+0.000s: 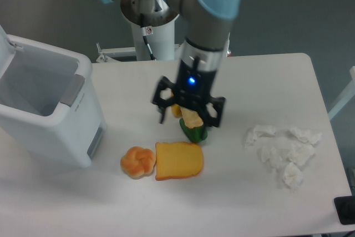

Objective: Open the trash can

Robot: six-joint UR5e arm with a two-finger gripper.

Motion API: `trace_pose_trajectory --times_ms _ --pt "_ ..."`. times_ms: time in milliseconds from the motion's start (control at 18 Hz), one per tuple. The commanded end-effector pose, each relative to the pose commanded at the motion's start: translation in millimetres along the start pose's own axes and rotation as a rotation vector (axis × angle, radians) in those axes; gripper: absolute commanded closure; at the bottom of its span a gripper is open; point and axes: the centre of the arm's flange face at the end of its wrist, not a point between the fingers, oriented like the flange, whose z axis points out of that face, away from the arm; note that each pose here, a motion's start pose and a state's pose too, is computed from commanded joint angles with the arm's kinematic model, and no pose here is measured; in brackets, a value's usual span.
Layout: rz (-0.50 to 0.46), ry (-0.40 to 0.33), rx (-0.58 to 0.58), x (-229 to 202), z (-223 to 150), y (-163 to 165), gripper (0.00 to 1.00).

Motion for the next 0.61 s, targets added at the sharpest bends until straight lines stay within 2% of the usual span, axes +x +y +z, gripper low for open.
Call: trace_pose_trajectory --times_ms 167,278,389,611 --pt "0.121 -0.030 -0.094 -15 15 8 0.00" --pt "0.225 -0.024 -0.180 -33 42 17 0.00" --pt "0.304 -0.046 -0.240 -44 42 17 0.00" --pt "0.317 -0.052 -0.313 -54 60 25 0.00"
